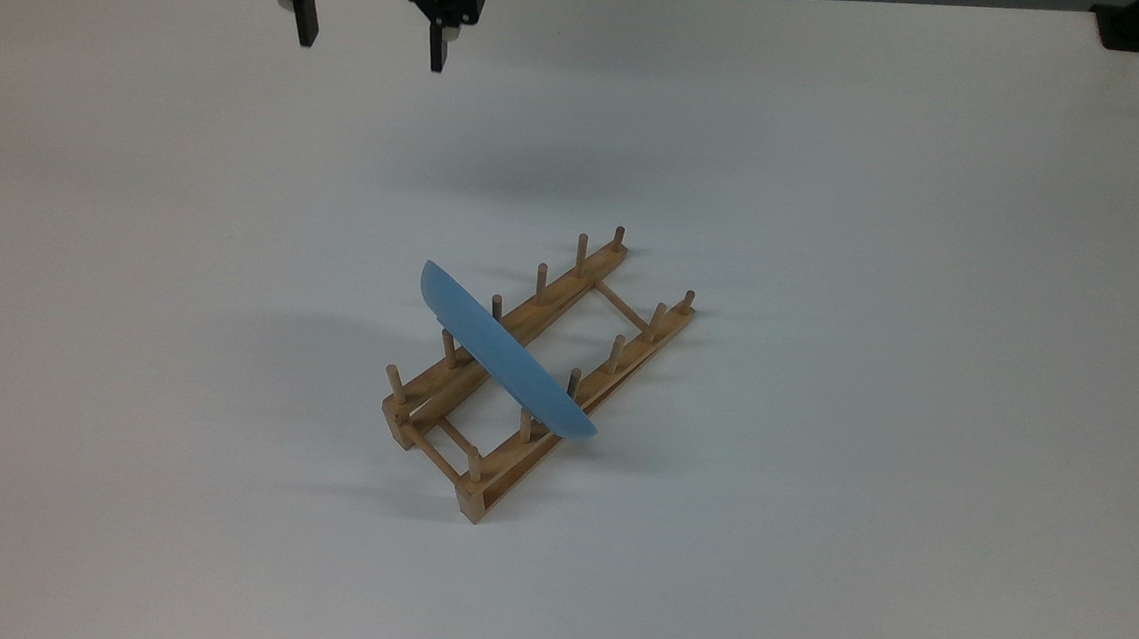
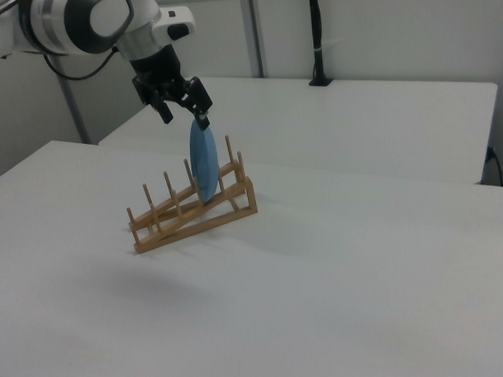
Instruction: Pick plate from plate rack
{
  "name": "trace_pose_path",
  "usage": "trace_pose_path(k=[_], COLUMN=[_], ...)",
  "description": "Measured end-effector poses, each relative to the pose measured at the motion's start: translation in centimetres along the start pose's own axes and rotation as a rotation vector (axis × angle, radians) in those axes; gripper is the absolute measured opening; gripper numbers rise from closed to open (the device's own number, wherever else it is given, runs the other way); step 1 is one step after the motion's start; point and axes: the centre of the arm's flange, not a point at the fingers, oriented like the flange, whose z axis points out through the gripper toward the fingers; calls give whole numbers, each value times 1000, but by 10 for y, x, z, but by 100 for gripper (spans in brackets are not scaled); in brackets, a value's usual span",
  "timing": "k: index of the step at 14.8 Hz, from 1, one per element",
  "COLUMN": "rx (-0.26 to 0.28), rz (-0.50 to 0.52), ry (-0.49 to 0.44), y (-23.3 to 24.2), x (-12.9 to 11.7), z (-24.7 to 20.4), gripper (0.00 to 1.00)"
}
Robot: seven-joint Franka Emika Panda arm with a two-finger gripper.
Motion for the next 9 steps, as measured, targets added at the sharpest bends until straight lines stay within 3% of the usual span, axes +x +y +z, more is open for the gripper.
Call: trace_pose_path(k=[2,8,9], rx=[-4,-110,-127], rz=[-31,-212,-238], ry=[58,207,229], y=[-14,-79,-85], x=[12,36,39], z=[10,37,42], gripper=[99,92,86])
